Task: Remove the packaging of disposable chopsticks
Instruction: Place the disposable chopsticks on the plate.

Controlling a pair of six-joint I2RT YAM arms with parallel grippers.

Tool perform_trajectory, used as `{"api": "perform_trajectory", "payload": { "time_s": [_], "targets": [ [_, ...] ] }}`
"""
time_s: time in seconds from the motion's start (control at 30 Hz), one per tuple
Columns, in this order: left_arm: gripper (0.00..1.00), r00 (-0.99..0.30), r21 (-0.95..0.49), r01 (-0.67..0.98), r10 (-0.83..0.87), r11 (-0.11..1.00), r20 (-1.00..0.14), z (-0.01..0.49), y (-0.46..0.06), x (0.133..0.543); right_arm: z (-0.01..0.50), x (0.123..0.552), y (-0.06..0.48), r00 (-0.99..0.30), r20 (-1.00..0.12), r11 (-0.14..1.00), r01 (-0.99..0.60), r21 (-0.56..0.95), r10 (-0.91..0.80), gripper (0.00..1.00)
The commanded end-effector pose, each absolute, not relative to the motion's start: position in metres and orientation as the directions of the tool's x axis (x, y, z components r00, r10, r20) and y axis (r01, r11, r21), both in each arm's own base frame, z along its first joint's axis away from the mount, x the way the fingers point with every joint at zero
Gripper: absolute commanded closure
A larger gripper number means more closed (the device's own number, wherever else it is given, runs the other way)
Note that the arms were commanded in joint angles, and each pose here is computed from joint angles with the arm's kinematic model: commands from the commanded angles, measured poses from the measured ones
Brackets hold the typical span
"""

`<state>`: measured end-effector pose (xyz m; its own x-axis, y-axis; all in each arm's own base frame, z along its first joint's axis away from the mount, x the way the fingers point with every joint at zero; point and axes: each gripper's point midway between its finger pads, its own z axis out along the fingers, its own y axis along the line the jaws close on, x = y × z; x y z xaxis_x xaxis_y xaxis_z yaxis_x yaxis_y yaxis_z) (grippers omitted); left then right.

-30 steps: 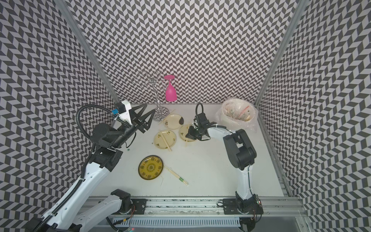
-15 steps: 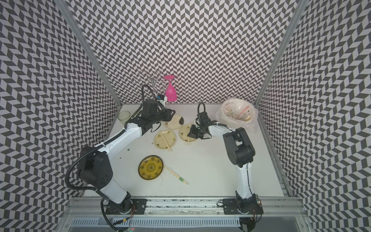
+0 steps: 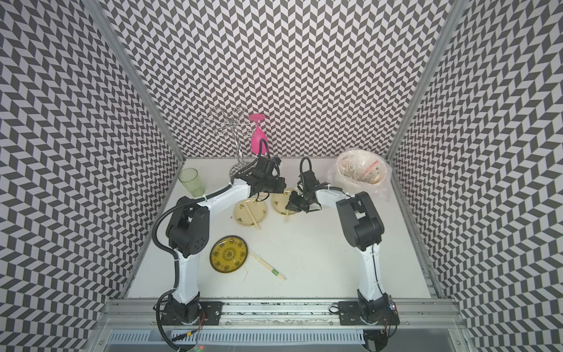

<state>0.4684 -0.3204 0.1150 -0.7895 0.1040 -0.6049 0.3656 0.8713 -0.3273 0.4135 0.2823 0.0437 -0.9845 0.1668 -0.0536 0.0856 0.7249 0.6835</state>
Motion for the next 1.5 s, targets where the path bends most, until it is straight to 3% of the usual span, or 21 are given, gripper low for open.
{"api": "perform_trajectory", "payload": {
  "time_s": [0.0,0.73,1.47],
  "targets": [
    [0.87,-0.813,-0.302,0.338,0.115,0.891,-0.571,0.104,-0.316,0.468,0.041,0.418,0.283,-0.986,-0.054,0.717,0.078,0.693,0.16,1.0],
    [0.91,-0.872,-0.3,0.354,0.196,0.886,-0.449,0.038,-0.328,0.457,0.031,0.419,0.278,-0.986,-0.047,0.73,0.088,0.678,0.162,0.93],
    [0.9,-0.854,-0.287,0.363,0.193,0.887,-0.483,0.055,-0.328,0.46,0.049,0.425,0.273,-0.979,-0.107,0.748,0.062,0.661,0.176,0.69]
  ]
}}
